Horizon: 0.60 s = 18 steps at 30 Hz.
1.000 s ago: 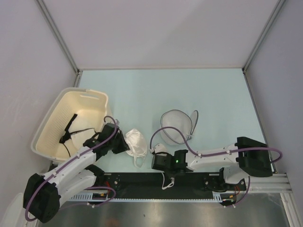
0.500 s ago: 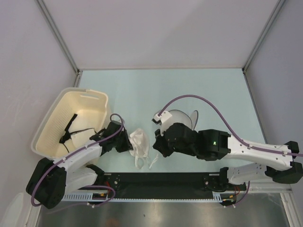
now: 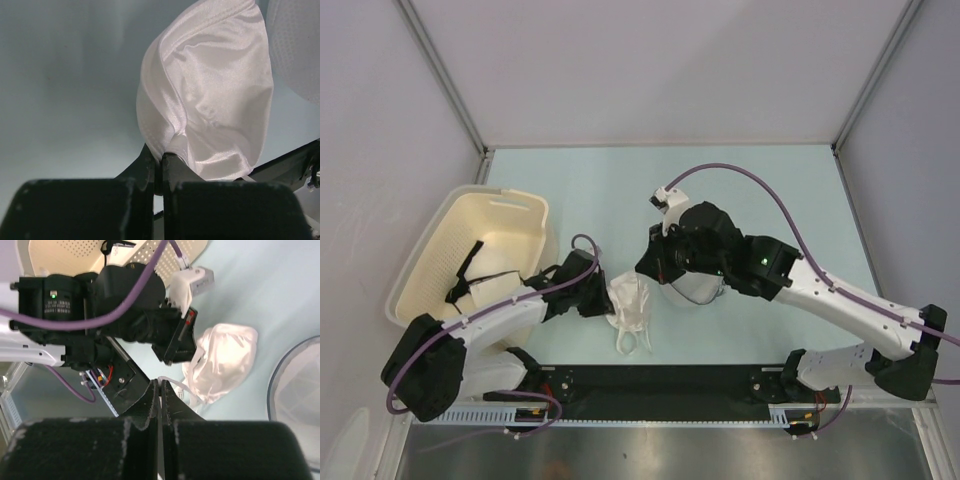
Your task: Place the bra in the laundry bag and zip it closed
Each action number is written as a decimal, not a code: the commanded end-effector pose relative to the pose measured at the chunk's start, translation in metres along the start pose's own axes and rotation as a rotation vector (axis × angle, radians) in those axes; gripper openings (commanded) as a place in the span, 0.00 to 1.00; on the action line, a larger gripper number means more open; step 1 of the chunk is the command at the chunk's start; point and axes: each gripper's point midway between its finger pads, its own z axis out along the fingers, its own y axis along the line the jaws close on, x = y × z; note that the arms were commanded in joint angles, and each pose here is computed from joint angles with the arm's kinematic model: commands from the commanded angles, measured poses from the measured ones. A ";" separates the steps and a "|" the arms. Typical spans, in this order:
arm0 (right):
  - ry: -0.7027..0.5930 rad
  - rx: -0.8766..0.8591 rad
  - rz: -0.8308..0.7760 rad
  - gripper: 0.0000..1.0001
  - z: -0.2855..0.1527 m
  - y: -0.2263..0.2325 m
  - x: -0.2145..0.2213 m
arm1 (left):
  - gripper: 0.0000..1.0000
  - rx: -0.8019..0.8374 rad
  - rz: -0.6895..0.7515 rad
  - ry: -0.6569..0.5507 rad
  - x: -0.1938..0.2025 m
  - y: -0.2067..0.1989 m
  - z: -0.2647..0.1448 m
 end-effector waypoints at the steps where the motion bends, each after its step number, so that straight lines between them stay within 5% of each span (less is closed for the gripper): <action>1: -0.059 -0.090 -0.012 0.00 0.012 0.011 -0.033 | 0.00 0.022 0.044 -0.010 -0.006 -0.017 0.000; 18: 0.073 0.168 -0.009 0.00 0.094 -0.085 -0.009 | 0.00 0.082 0.052 0.018 0.007 -0.024 0.001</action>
